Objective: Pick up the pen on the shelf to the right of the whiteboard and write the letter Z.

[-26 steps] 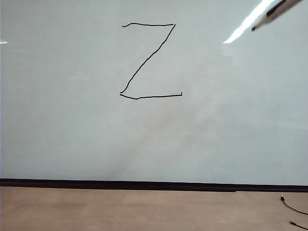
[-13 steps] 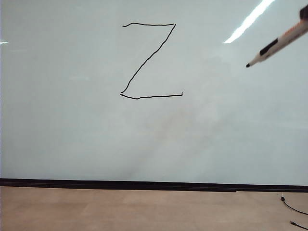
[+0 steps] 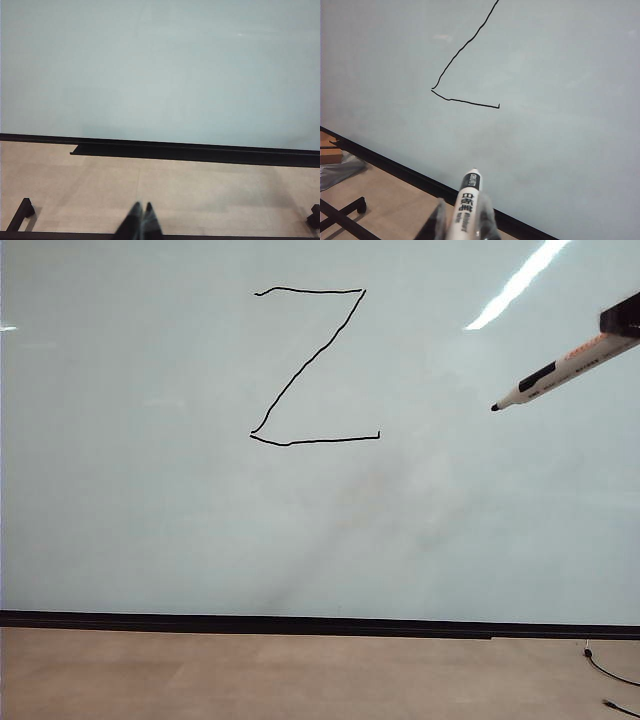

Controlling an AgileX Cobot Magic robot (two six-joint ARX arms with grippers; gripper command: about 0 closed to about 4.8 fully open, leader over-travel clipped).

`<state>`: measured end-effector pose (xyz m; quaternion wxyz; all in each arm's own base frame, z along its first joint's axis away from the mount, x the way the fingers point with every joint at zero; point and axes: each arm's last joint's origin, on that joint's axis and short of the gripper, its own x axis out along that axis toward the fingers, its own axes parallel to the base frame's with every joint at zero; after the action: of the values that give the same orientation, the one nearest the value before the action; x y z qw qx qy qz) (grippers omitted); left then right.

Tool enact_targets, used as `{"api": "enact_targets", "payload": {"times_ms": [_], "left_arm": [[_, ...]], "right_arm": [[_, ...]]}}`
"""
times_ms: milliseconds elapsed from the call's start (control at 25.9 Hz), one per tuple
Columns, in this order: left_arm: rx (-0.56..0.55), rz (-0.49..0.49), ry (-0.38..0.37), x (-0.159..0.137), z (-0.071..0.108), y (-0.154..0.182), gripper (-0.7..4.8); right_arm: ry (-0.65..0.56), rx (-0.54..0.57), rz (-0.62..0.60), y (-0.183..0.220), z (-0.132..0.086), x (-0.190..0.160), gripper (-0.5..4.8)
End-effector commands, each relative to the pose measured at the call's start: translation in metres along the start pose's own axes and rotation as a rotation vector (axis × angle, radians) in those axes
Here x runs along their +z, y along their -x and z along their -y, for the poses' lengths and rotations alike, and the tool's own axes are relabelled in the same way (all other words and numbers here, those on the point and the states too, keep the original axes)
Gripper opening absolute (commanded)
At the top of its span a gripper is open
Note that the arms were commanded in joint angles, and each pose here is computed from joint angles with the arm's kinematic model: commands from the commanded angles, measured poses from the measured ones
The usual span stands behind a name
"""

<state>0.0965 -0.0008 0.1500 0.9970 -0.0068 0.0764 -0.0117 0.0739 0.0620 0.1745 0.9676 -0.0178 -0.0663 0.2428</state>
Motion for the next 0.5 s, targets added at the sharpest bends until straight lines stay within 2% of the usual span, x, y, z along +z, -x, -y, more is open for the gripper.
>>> {"api": "enact_targets", "payload": {"times_ms": [39, 232, 503], "left_arm": [[0.000, 0.007, -0.004, 0.001, 0.000, 0.000, -0.05], [0.000, 0.007, -0.004, 0.001, 0.000, 0.000, -0.04], [0.000, 0.007, -0.004, 0.001, 0.000, 0.000, -0.04]], "right_arm": [[-0.005, -0.015, 0.007, 0.000, 0.002, 0.002, -0.07], [0.008, -0.103, 0.002, -0.001, 0.010, 0.001, -0.07], [0.040, -0.268, -0.019, -0.001, 0.034, -0.001, -0.07]]}}
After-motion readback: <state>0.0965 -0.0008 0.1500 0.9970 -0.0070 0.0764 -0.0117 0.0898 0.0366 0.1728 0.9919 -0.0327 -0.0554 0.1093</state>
